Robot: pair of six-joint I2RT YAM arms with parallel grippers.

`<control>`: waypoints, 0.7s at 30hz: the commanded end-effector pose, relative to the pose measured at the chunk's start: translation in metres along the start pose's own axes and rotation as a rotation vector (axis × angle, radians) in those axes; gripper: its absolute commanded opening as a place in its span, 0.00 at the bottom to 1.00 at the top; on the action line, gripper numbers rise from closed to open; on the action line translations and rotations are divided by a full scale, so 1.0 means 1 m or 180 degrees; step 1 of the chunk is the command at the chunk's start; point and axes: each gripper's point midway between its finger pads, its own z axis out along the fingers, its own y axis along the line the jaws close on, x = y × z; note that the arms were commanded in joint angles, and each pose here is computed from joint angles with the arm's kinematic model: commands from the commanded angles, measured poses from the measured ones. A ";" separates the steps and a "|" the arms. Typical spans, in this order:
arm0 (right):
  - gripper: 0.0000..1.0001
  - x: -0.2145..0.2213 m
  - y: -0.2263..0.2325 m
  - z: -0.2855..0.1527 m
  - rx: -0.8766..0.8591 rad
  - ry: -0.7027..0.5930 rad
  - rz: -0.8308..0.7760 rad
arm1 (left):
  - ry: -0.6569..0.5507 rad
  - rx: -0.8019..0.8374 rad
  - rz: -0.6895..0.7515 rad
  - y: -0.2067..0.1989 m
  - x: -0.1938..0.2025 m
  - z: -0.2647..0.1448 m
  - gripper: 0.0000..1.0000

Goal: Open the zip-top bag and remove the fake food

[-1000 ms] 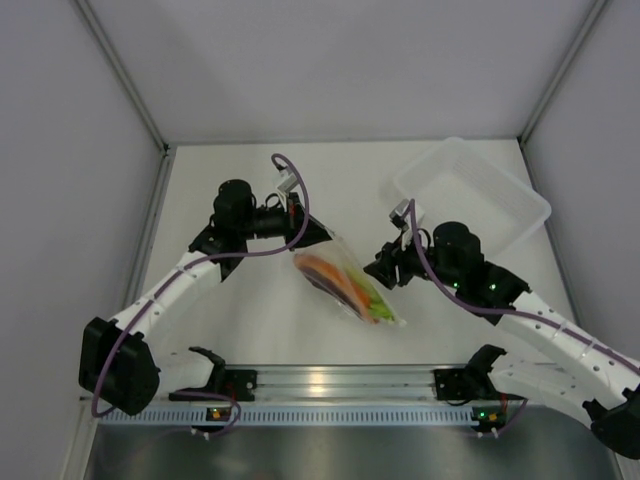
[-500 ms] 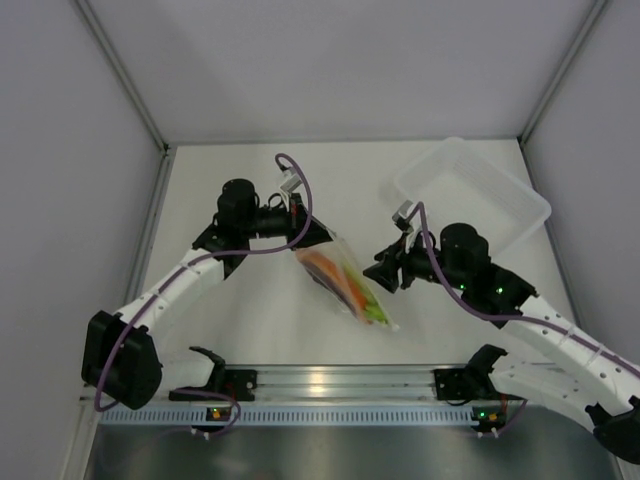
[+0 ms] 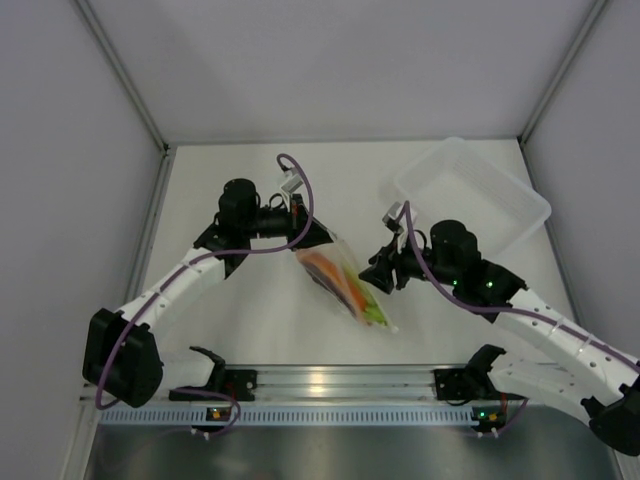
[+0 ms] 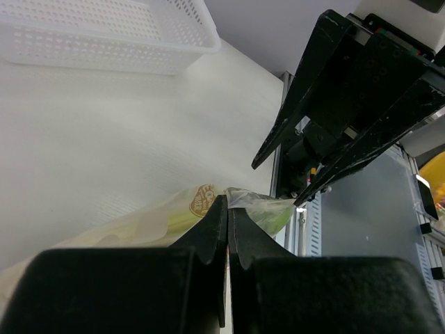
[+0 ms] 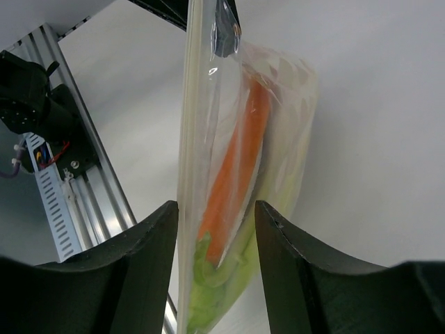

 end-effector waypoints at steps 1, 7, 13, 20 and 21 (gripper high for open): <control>0.49 -0.037 0.008 0.002 -0.0088 -0.0326 -0.0188 | -0.0153 0.0177 0.0309 -0.014 -0.024 0.000 0.00; 0.46 -0.033 -0.002 0.008 0.0070 -0.0280 -0.0170 | -0.0145 0.0195 0.0310 -0.015 -0.023 0.000 0.00; 0.41 -0.029 -0.011 0.011 0.0198 -0.0239 -0.0163 | -0.0119 0.0253 0.0302 -0.018 -0.022 -0.001 0.00; 0.35 -0.019 0.001 0.026 -0.0012 -0.0156 -0.0082 | -0.0097 0.0320 0.0243 -0.020 -0.027 0.002 0.00; 0.31 -0.018 0.001 0.028 -0.0011 -0.0145 -0.0074 | -0.0089 0.0323 0.0211 -0.020 -0.027 0.003 0.00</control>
